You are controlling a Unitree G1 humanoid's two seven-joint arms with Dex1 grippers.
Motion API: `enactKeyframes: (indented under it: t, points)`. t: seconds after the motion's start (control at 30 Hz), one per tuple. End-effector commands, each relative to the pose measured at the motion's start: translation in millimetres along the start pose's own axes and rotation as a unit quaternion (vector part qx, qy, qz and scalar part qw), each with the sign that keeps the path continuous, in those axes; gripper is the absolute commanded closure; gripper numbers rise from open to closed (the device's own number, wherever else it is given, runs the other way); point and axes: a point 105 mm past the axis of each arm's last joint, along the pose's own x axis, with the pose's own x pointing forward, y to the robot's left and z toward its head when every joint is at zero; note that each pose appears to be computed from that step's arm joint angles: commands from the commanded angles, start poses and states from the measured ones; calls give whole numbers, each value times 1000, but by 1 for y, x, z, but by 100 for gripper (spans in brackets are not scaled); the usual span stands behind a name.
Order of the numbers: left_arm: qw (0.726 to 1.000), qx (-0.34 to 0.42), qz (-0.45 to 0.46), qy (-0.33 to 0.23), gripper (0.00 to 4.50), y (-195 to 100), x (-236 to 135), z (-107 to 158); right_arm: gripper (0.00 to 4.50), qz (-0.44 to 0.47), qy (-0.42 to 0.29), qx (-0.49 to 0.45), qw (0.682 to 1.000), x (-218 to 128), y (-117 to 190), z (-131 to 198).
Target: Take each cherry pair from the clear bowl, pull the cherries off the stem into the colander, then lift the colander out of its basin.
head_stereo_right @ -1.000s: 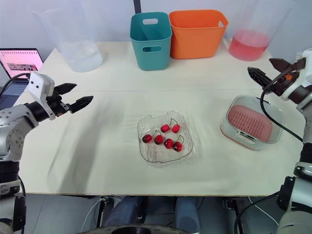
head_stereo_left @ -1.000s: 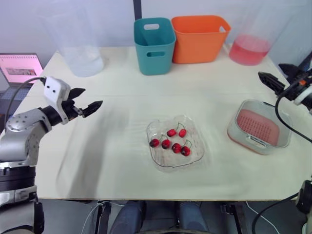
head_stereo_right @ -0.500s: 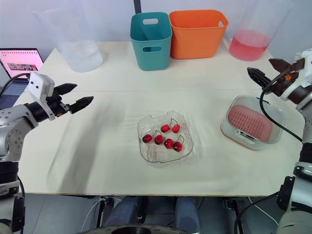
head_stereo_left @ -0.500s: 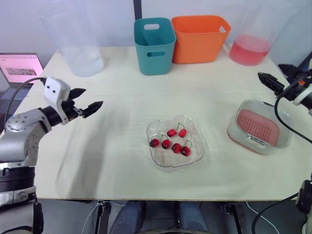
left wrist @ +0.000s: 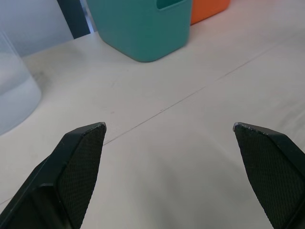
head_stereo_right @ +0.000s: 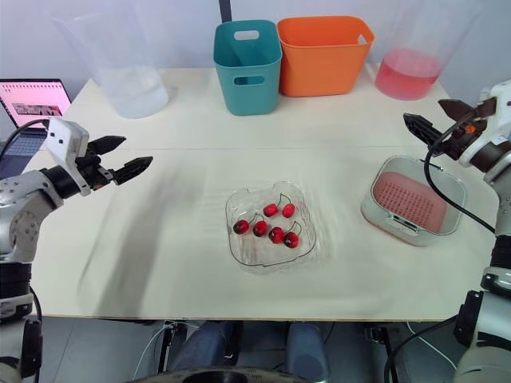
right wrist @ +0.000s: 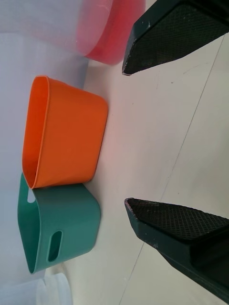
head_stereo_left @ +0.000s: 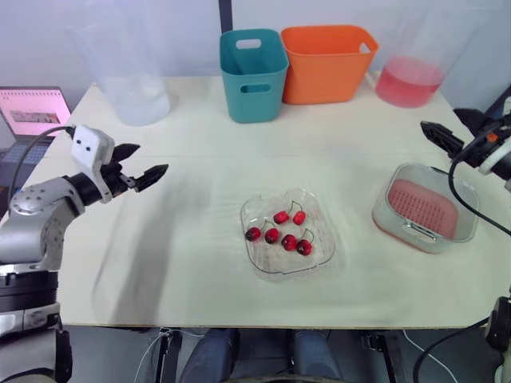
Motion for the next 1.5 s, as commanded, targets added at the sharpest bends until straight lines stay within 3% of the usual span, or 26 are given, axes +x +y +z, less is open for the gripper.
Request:
enactKeyframes:
  t: [0.03,0.2,0.33,0.47,0.63,0.87,1.13,1.5]
  points:
    - [1000,27,-2,-16,0,3,-3,15,14,24,-20,-9,999,-1,13,28]
    - [992,43,-116,15,0,-35,-11,21,14,188,89,29,978,-4,94,26]
    - [971,28,-230,54,0,-75,-24,25,14,309,177,32,934,-19,168,14]
    - [943,36,-314,106,0,-109,-37,16,14,343,235,18,909,-22,209,-5]
    - [932,44,-342,113,0,-125,-34,18,14,380,320,50,866,-15,250,-23]
    - [935,45,-339,100,0,-129,-28,20,14,412,358,44,837,-5,281,-31]
    - [941,20,-327,88,0,-141,-25,10,14,382,397,-30,834,3,293,-55]
    - [934,30,-340,111,0,-151,-31,4,14,377,382,-125,834,18,301,-63]
